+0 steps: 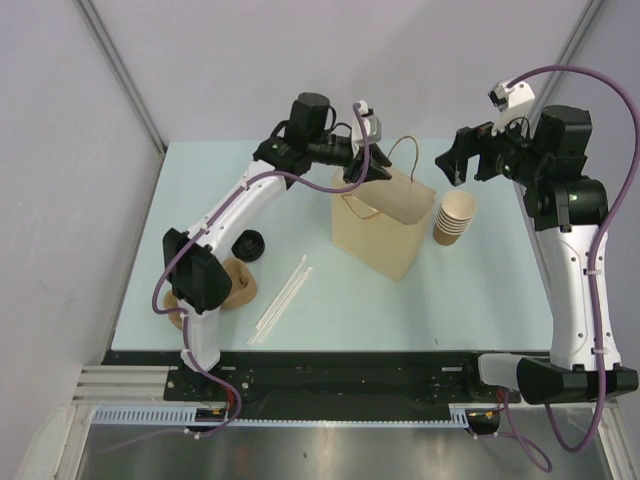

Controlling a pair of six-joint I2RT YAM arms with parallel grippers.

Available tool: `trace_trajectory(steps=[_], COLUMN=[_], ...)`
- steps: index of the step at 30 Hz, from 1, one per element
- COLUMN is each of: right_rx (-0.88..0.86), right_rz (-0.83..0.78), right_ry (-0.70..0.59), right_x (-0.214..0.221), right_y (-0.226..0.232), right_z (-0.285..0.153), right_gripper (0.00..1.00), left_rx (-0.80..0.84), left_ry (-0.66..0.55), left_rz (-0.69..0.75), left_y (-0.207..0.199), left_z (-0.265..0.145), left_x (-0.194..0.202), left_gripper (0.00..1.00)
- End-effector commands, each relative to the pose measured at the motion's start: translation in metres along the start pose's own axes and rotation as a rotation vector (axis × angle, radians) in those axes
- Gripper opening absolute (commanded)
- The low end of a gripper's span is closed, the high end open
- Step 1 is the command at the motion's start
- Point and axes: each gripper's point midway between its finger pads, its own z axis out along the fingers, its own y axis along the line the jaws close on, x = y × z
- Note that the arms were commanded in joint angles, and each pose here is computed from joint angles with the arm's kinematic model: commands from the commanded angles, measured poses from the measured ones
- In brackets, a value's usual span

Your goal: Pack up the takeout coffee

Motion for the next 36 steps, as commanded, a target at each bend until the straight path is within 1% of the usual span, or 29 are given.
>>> trace_trajectory(steps=[1, 3, 5, 6, 8, 9, 10, 11, 12, 13, 16, 17, 18, 19, 20, 21, 23, 24, 26, 27, 28, 29, 30, 32, 33, 35, 36], right_rx=[-0.024, -0.03, -0.039, -0.043, -0.053, -0.059, -0.063, -0.063, -0.071, -0.07, -0.066, -0.061, -0.053, -0.051, -0.051, -0.03, -0.025, -0.004, 0.008, 0.016, 0.039, 0.051, 0.053, 0.068, 0.072, 0.098, 0.103], right_rz=[-0.021, -0.021, -0.016, -0.018, -0.01, -0.006, -0.004, -0.001, 0.005, 0.008, 0.016, 0.019, 0.022, 0.026, 0.036, 0.051, 0.065, 0.078, 0.092, 0.095, 0.097, 0.098, 0.115, 0.112, 0.112, 0.088, 0.095], right_ry=[-0.042, -0.046, -0.048, -0.052, -0.052, -0.045, -0.044, -0.042, -0.036, -0.031, -0.015, -0.006, 0.004, 0.02, 0.04, 0.05, 0.089, 0.102, 0.142, 0.161, 0.177, 0.2, 0.228, 0.27, 0.298, 0.335, 0.354], right_x=[-0.014, -0.016, -0.017, -0.018, -0.019, -0.018, -0.017, -0.017, -0.015, -0.013, -0.008, -0.005, -0.002, 0.003, 0.009, 0.012, 0.024, 0.029, 0.042, 0.048, 0.055, 0.063, 0.075, 0.091, 0.103, 0.119, 0.131], right_y=[0.0, -0.001, -0.001, -0.002, -0.002, -0.002, -0.003, -0.004, -0.004, -0.005, -0.011, -0.015, -0.018, -0.022, -0.023, -0.035, -0.042, -0.052, -0.062, -0.066, -0.075, -0.08, -0.082, -0.089, -0.088, -0.092, -0.09], right_z=[0.004, 0.008, 0.011, 0.014, 0.018, 0.022, 0.024, 0.026, 0.03, 0.032, 0.041, 0.043, 0.044, 0.048, 0.049, 0.047, 0.047, 0.045, 0.041, 0.04, 0.036, 0.033, 0.033, 0.027, 0.024, 0.021, 0.018], right_gripper=[1.0, 1.0, 1.0, 1.0, 1.0, 1.0, 1.0, 1.0, 1.0, 1.0, 1.0, 1.0, 1.0, 1.0, 1.0, 1.0, 1.0, 1.0, 1.0, 1.0, 1.0, 1.0, 1.0, 0.99, 1.0, 1.0, 0.99], left_rx=[-0.085, -0.136, -0.207, -0.244, -0.306, -0.353, -0.386, -0.409, -0.446, -0.475, -0.581, -0.6, -0.66, -0.689, -0.713, -0.779, -0.82, -0.85, -0.884, -0.904, -0.959, -0.97, -0.974, -1.011, -1.005, -1.02, -1.013], left_ry=[-0.115, -0.134, -0.142, -0.143, -0.15, -0.152, -0.158, -0.146, -0.135, -0.126, -0.047, -0.006, 0.015, 0.038, 0.078, 0.101, 0.145, 0.16, 0.22, 0.246, 0.302, 0.328, 0.368, 0.405, 0.434, 0.452, 0.471], left_rz=[0.079, 0.094, 0.077, 0.045, 0.022, -0.031, -0.043, -0.08, -0.104, -0.113, -0.232, -0.308, -0.365, -0.399, -0.466, -0.491, -0.557, -0.59, -0.69, -0.72, -0.759, -0.777, -0.811, -0.817, -0.853, -0.868, -0.892], left_y=[0.008, 0.013, 0.019, 0.025, 0.031, 0.039, 0.041, 0.043, 0.049, 0.05, 0.06, 0.058, 0.065, 0.066, 0.063, 0.068, 0.059, 0.057, 0.048, 0.045, 0.042, 0.037, 0.03, 0.024, 0.016, 0.009, 0.001], left_z=[-0.03, -0.047, -0.065, -0.077, -0.097, -0.113, -0.125, -0.135, -0.151, -0.162, -0.196, -0.205, -0.225, -0.235, -0.245, -0.265, -0.281, -0.295, -0.307, -0.311, -0.318, -0.32, -0.32, -0.325, -0.323, -0.324, -0.322], left_x=[-0.081, -0.1, -0.113, -0.115, -0.126, -0.125, -0.131, -0.127, -0.123, -0.123, -0.093, -0.076, -0.063, -0.054, -0.037, -0.024, 0.001, 0.014, 0.044, 0.054, 0.073, 0.082, 0.1, 0.113, 0.13, 0.14, 0.151], left_gripper=[0.4, 0.41, 0.44, 0.45, 0.54, 0.59, 0.77, 0.84, 0.95, 0.99, 0.99, 0.99, 0.99, 0.99, 1.0, 1.0, 0.99, 0.99, 0.99, 1.0, 0.99, 0.99, 1.0, 0.99, 1.0, 1.0, 1.0])
